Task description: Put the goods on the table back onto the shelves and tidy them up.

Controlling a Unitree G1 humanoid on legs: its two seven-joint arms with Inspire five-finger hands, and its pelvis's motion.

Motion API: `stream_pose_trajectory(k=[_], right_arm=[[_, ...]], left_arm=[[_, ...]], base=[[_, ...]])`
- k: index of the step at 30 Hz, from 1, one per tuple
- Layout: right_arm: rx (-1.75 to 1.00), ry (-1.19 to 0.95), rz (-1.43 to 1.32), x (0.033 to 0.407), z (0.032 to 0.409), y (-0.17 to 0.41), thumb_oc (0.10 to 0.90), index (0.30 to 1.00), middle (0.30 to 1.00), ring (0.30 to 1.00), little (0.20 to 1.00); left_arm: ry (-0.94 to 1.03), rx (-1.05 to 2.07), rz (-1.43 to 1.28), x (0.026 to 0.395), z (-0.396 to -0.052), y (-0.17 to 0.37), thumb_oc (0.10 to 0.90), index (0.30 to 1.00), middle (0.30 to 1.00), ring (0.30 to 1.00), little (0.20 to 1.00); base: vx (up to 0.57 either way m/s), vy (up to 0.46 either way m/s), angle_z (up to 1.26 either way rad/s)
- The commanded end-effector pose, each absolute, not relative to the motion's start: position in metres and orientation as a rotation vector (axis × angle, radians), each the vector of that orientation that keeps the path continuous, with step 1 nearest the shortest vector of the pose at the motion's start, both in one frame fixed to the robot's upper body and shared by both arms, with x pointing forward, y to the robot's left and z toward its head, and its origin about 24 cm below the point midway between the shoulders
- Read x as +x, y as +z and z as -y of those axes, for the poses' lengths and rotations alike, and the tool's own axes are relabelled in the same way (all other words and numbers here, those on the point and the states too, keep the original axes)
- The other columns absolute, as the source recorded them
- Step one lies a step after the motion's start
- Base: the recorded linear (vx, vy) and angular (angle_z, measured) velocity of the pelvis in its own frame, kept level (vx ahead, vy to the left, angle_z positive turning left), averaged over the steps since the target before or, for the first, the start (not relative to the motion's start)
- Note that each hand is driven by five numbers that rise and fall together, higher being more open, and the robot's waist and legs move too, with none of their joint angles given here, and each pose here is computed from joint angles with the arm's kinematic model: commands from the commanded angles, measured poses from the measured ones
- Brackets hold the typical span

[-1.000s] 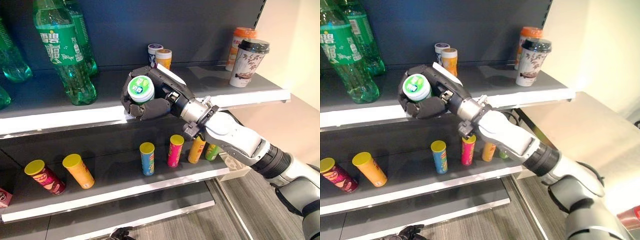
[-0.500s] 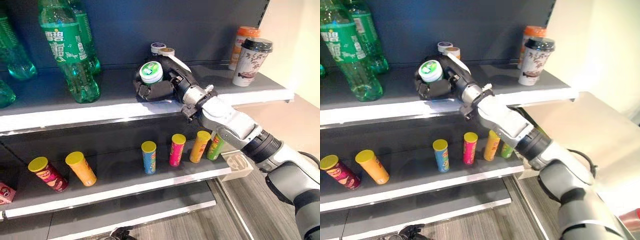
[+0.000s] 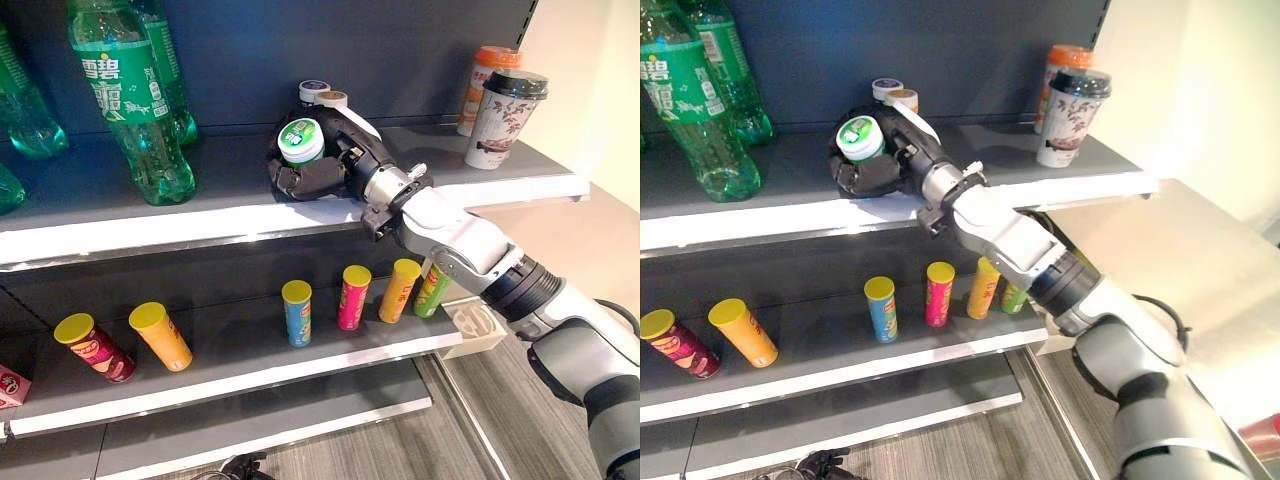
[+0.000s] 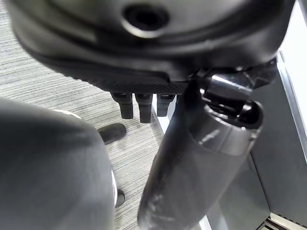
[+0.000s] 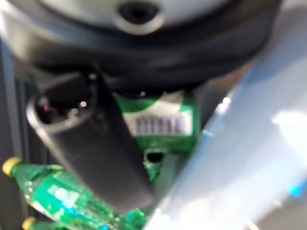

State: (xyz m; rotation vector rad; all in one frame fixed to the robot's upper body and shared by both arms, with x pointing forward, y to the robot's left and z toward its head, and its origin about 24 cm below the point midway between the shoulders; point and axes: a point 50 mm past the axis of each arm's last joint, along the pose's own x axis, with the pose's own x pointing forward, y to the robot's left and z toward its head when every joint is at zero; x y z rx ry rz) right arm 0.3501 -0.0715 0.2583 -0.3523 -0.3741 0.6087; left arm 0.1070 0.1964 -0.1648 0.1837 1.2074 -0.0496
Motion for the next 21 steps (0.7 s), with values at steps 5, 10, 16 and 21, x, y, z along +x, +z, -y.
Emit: stream_pose_trajectory(k=[5, 10, 16, 21], right_arm=[[-0.449, 0.517, 0.669, 0.331, 0.099, 0.335, 0.800, 0.900, 0.900, 0.900, 0.900], [-0.486, 0.506, 0.743, 0.314, 0.112, 0.345, 0.800, 0.900, 0.900, 0.900, 0.900], [-0.482, 0.518, 0.833, 0.290, 0.128, 0.353, 0.800, 0.900, 0.900, 0.900, 0.900], [-0.501, 0.536, 0.923, 0.258, 0.148, 0.360, 0.800, 0.900, 0.900, 0.900, 0.900]], left_arm=[[-0.056, 0.251, -1.222, 0.109, -0.216, -0.162, 0.800, 0.900, 0.900, 0.900, 0.900], [-0.048, 0.252, -1.210, 0.113, -0.216, -0.161, 0.800, 0.900, 0.900, 0.900, 0.900], [-0.021, 0.245, -1.212, 0.111, -0.218, -0.161, 0.800, 0.900, 0.900, 0.900, 0.900], [-0.001, 0.231, -1.212, 0.109, -0.219, -0.162, 0.800, 0.900, 0.900, 0.900, 0.900]], base=[[0.00, 0.000, -0.02], [0.01, -0.003, -0.04], [0.00, 0.003, -0.06], [0.00, 0.005, -0.02]])
